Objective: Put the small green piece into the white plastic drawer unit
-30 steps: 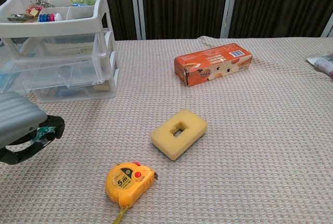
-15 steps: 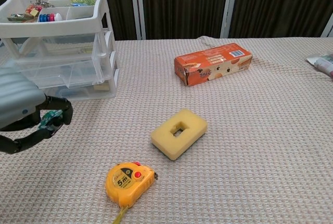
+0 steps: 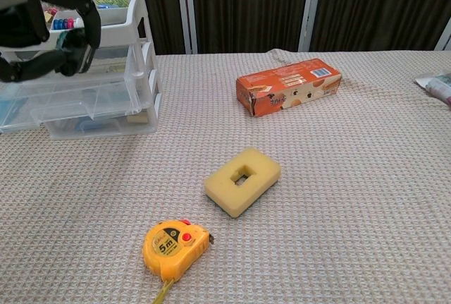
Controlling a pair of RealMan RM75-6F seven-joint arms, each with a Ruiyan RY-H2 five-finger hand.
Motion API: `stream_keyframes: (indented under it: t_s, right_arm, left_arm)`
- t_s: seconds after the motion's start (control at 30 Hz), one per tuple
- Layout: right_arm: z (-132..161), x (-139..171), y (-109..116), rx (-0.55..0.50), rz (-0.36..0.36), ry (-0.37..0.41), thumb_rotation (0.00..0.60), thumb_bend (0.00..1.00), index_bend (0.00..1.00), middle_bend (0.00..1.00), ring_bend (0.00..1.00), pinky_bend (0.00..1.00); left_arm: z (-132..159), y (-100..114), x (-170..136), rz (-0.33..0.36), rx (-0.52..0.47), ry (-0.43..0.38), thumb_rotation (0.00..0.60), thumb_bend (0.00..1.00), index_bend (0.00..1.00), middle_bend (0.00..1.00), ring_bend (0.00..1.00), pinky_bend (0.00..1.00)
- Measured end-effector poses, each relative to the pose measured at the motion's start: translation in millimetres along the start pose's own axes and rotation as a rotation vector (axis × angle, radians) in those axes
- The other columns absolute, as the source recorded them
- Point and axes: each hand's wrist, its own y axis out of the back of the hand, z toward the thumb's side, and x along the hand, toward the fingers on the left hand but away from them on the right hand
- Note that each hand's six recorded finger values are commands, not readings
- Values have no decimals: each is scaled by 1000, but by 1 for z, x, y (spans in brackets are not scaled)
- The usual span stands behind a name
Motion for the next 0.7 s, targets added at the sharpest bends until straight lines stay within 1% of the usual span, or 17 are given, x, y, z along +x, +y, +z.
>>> stream_keyframes:
  t_s: [0.1,0.2,0.33,0.43,0.53,0.7]
  right_arm:
    - [0,0,0,-1,2,2,600,0,98,0,0,0]
    - [1,0,0,0,2,3,600,0,98,0,0,0]
    - [1,0,0,1,3,3,600,0,98,0,0,0]
    - [1,0,0,0,3,3,600,0,98,0,0,0]
    - [1,0,-1,2,3,3,600,0,98,0,0,0]
    - [2,0,0,2,-1,5,600,0,98,0,0,0]
  left_arm:
    - [-16,3,5,-21,28,28,600,518,830,989,847,702]
    - [-30,-2,10,-60,55,56,600,520,830,988,847,702]
    - [-55,-22,16,-130,92,102,600,518,823,989,847,701]
    - [-72,-35,20,-164,111,130,600,518,811,988,845,700]
    - [-81,-44,26,-177,124,143,600,516,798,987,843,700]
    - [-81,-52,34,-168,120,147,600,514,775,986,843,699]
